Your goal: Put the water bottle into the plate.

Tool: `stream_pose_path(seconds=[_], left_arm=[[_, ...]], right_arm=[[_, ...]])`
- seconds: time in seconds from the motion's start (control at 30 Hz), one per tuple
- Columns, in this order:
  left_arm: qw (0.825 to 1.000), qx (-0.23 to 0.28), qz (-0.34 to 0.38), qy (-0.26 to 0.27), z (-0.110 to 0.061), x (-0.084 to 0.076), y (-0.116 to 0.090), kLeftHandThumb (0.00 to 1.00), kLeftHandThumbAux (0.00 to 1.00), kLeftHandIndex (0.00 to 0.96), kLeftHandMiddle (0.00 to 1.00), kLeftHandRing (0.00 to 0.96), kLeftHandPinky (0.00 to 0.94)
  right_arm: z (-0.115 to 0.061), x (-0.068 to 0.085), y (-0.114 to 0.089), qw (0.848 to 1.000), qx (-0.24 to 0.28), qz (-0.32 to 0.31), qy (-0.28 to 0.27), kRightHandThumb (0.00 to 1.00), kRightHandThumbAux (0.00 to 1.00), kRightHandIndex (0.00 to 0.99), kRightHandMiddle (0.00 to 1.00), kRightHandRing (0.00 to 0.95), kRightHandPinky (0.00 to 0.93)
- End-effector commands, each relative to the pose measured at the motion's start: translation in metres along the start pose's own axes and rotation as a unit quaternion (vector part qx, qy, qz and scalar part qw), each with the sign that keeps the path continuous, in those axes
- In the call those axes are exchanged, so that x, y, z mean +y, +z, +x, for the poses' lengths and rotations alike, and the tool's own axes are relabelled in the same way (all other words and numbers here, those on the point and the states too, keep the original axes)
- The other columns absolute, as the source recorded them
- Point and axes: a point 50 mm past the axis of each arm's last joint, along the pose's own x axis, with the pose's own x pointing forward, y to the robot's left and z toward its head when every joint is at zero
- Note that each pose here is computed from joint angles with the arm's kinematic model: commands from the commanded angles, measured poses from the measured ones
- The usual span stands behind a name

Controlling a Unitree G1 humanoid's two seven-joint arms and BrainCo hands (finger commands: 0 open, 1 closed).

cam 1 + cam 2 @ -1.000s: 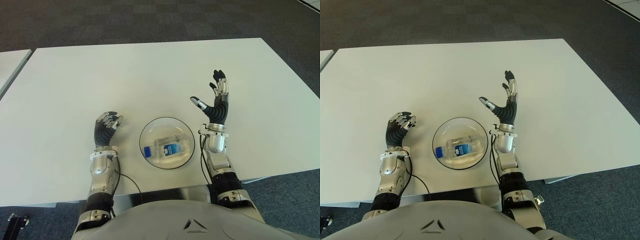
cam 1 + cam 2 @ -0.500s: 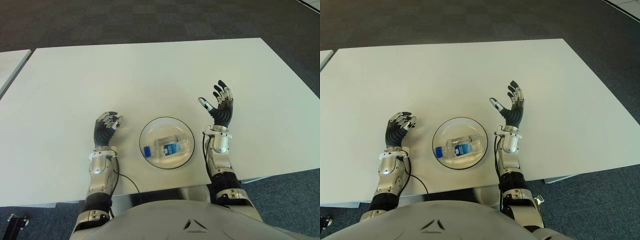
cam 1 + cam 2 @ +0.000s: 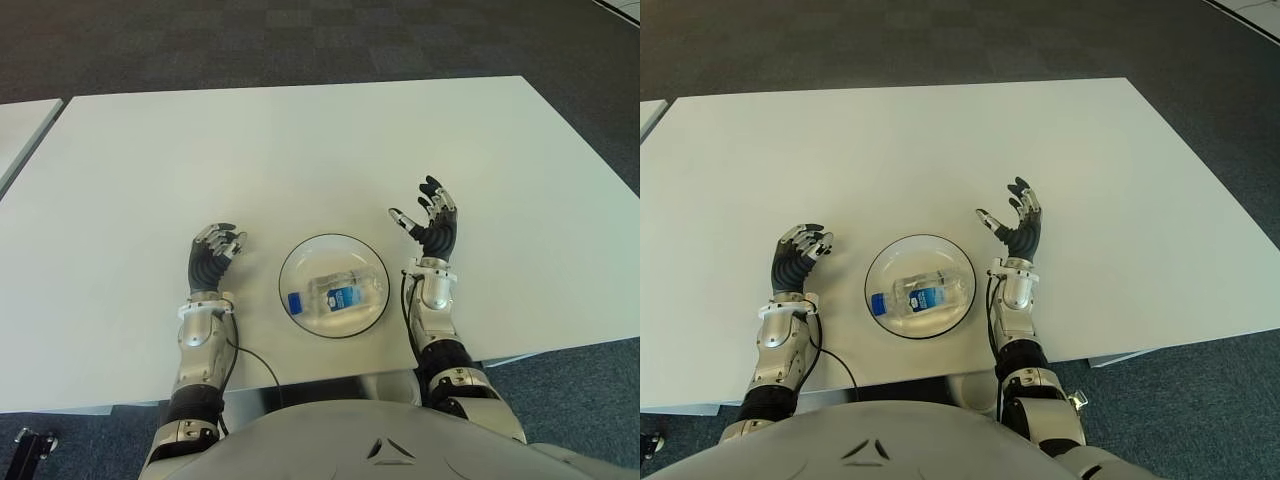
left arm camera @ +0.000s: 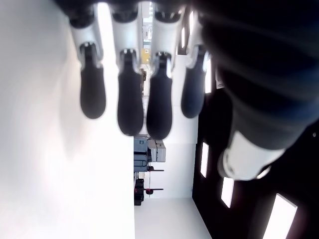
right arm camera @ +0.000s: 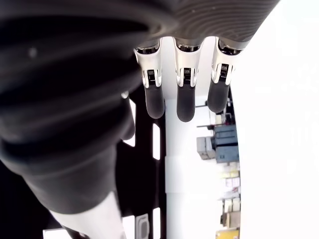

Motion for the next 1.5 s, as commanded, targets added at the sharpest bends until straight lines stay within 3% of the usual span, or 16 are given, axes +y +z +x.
stream_pose_path(seconds=[0.03,0.5,0.77,0.8,0.93,1.13,1.5], left_arm=[[1.000,0.029,0.005,0.010,-0.006,0.002,-0.009,0.706,0.711,0.434,0.575,0.560,0.537],[0.999,0.037,-0.001,0.016,-0.006,0.002,-0.009,0.707,0.709,0.434,0.573,0.553,0.533],[1.000,0.019,0.006,0.001,-0.006,0.002,-0.007,0.706,0.711,0.434,0.578,0.559,0.549],[1.000,0.018,0.007,-0.001,-0.006,0.002,-0.007,0.706,0.711,0.434,0.579,0.562,0.554],[1.000,0.016,0.007,-0.007,-0.006,0.002,-0.007,0.706,0.712,0.434,0.583,0.569,0.560],[1.000,0.016,0.002,-0.013,-0.005,0.003,-0.008,0.705,0.712,0.434,0.583,0.574,0.558],[1.000,0.020,0.007,-0.016,-0.005,0.005,-0.009,0.705,0.714,0.433,0.589,0.581,0.562]], right_arm=[[0.000,-0.003,-0.005,1.000,0.011,-0.005,-0.005,0.178,0.996,0.352,0.374,0.364,0.390],[-0.003,-0.009,-0.015,0.999,0.039,-0.013,0.024,0.173,0.998,0.405,0.416,0.421,0.424],[-0.006,-0.013,-0.022,0.997,0.071,-0.008,0.029,0.235,0.998,0.433,0.433,0.435,0.437],[-0.006,-0.013,-0.023,0.997,0.074,-0.007,0.029,0.402,0.904,0.429,0.437,0.438,0.438],[-0.007,-0.014,-0.024,0.996,0.083,-0.003,0.029,0.638,0.773,0.423,0.448,0.445,0.445],[-0.010,-0.014,-0.026,0.996,0.089,0.005,0.024,0.697,0.741,0.423,0.465,0.453,0.461],[-0.013,-0.012,-0.029,0.995,0.098,0.003,0.023,0.708,0.736,0.424,0.481,0.468,0.480]])
